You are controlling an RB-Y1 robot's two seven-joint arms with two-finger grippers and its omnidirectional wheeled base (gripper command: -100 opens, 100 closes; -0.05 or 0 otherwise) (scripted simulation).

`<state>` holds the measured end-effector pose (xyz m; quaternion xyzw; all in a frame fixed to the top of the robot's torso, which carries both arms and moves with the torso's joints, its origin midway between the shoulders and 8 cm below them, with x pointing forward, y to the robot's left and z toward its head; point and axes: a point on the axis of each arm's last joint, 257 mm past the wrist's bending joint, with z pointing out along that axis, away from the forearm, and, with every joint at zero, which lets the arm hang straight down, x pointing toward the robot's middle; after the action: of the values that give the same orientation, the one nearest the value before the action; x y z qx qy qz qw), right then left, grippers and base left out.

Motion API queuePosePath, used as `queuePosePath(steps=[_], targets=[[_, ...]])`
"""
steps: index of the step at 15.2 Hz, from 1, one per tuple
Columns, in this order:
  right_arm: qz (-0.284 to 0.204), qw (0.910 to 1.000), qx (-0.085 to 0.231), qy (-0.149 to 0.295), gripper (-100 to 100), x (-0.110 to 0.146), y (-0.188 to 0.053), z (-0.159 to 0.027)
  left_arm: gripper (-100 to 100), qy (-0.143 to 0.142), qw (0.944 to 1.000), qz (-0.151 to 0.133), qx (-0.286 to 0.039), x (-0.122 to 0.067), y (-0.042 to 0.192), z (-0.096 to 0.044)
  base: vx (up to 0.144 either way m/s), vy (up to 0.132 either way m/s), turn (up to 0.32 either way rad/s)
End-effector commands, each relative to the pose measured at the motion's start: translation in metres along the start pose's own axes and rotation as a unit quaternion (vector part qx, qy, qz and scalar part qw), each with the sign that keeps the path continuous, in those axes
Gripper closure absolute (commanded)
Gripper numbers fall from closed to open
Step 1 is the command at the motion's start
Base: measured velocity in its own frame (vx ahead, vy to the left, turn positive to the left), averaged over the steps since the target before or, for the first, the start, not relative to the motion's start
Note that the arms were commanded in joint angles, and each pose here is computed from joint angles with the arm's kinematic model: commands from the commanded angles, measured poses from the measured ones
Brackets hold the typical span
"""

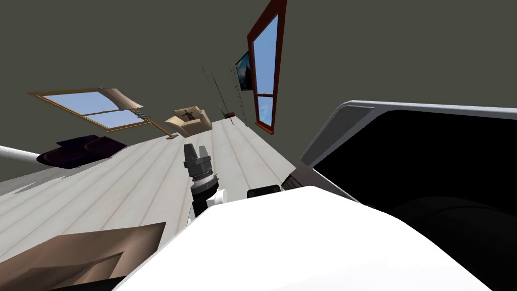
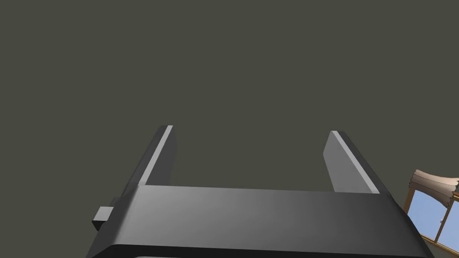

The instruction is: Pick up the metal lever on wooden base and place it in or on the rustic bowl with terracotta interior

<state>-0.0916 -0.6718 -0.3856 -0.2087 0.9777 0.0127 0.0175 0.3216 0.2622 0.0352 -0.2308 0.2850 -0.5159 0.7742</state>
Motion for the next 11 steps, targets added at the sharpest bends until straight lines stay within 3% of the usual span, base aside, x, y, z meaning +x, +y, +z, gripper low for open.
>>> queuePosePath(steps=[1, 11], targets=[[0.000, 1.0000, -0.002, 0.003, 100, 0.001, -0.006, -0.014, 0, 0.000, 1.0000, 0.000, 0.000, 0.000, 0.000, 0.000, -0.159, -0.021, -0.152], [-0.006, 0.9999, -0.005, 0.012, 100, -0.008, -0.034, -0.070, 0, 0.000, 1.0000, 0.000, 0.000, 0.000, 0.000, 0.000, -0.143, -0.027, -0.163]])
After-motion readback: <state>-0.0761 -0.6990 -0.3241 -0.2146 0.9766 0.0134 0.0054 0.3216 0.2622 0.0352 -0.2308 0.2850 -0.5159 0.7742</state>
